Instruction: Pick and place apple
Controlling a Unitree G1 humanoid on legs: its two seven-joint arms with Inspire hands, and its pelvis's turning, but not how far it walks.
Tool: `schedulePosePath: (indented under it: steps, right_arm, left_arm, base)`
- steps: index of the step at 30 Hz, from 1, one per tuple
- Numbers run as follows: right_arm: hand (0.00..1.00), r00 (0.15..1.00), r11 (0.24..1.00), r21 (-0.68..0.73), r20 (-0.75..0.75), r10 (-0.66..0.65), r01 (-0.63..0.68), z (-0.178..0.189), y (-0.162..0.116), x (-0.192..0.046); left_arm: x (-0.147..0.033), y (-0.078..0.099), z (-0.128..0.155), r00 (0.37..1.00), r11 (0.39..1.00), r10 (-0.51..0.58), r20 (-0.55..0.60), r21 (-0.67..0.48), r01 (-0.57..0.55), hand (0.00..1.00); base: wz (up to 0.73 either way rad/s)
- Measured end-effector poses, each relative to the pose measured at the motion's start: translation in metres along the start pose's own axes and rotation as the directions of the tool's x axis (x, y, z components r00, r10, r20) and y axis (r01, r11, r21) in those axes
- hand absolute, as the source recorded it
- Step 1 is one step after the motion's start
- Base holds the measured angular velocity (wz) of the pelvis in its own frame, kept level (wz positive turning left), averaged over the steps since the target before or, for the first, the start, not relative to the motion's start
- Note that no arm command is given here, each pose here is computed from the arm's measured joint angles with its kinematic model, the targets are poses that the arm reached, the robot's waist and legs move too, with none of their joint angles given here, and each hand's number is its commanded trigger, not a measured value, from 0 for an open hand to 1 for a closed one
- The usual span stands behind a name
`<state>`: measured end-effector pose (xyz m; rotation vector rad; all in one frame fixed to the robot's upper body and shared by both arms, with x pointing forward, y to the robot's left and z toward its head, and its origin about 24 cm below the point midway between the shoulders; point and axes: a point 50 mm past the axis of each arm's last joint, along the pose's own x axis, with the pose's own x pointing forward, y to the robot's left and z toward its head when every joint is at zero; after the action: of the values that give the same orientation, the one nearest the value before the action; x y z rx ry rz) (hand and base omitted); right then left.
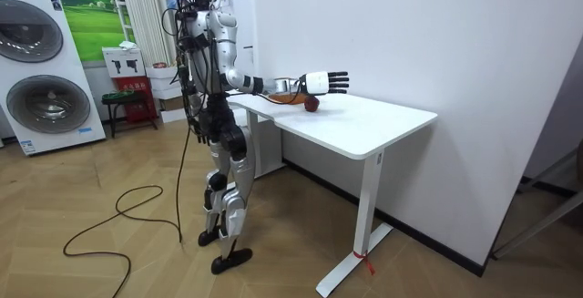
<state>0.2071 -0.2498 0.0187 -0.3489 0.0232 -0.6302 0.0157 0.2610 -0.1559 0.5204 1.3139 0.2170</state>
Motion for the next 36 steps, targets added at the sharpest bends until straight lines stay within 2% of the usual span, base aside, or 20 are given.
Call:
schedulePosePath:
  steps: [10, 23, 36]
  right_arm:
    - [0.00, 0.990, 0.991, -0.017, -0.035, 0.135, -0.135, -0.009, 0.013, -0.006]
    - [0.00, 0.978, 0.978, -0.018, -0.034, 0.206, -0.207, -0.008, 0.019, -0.009]
    - [0.00, 0.942, 0.948, -0.065, -0.149, 0.300, -0.312, -0.037, 0.021, -0.029]
  left_arm:
    - [-0.001, -0.001, -0.002, 1.000, 1.000, -0.004, -0.001, 0.007, 0.004, 0.00]
    - [-0.001, -0.003, 0.000, 1.000, 1.000, -0.022, 0.005, 0.016, 0.022, 0.00]
    - [-0.001, -0.004, -0.005, 1.000, 0.999, -0.028, -0.013, 0.017, 0.029, 0.00]
  base:
    - [0.00]
    - [0.00]
    - [0.01]
